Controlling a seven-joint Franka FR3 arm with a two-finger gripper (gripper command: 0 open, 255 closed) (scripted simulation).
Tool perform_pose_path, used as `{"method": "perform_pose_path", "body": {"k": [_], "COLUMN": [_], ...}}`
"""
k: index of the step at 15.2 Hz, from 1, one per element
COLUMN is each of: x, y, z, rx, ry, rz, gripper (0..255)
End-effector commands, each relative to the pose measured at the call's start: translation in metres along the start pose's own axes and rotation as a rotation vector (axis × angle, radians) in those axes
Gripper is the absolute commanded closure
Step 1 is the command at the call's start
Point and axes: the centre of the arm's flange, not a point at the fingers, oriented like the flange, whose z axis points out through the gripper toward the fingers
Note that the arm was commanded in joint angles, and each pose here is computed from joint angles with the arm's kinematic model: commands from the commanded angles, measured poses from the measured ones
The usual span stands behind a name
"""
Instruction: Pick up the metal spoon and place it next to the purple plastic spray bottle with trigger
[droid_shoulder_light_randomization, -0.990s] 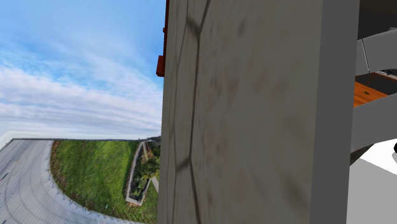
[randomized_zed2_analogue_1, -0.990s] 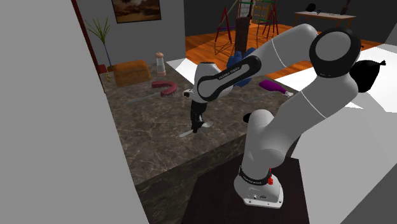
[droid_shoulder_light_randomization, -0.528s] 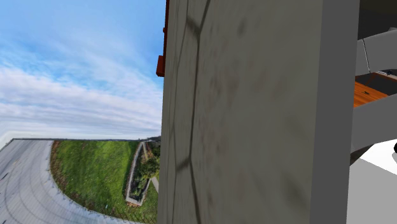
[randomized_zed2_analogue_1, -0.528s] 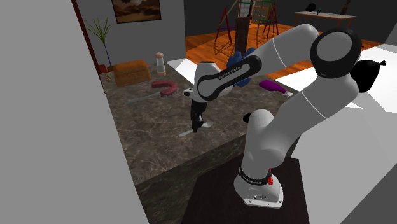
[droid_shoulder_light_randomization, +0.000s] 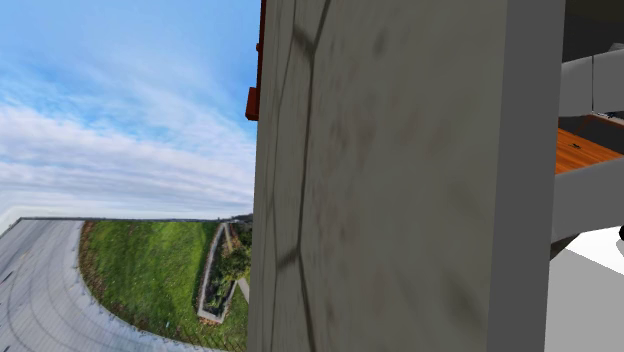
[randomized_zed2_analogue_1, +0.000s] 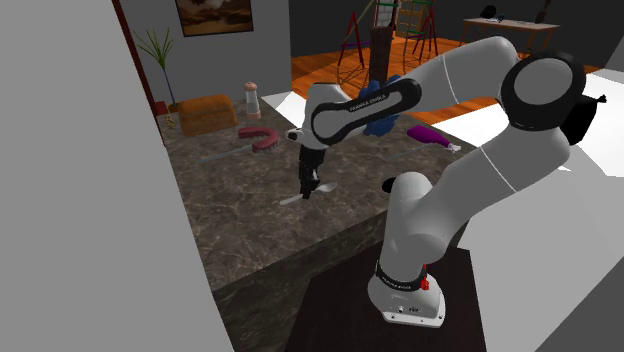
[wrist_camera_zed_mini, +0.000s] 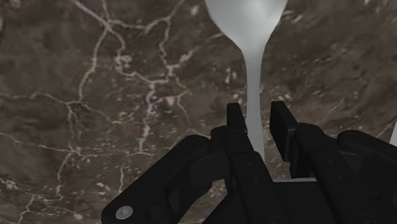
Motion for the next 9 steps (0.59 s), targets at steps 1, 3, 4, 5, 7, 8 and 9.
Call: {"method": "perform_pose_path", "body": {"k": [1, 3, 4, 5, 7, 8, 9], "x": [0.001, 0.004, 0.005, 0.006, 0.009, 0.010, 0.011], "y": [-0.002, -0.003, -0.004, -0.004, -0.006, -0.006, -0.007], "z": [-0.011, -0.021, -0.026, -0.031, -0.041, -0.046, -0.051], "rx": [0.000, 0.000, 0.000, 0.000, 0.000, 0.000, 0.000], "ry": [-0.001, -0.001, -0.001, -0.001, -0.001, -0.001, -0.001], "rz": [0.000, 0.000, 0.000, 0.000, 0.000, 0.000, 0.000], "gripper": [255, 255, 255, 255, 255, 255, 255]}}
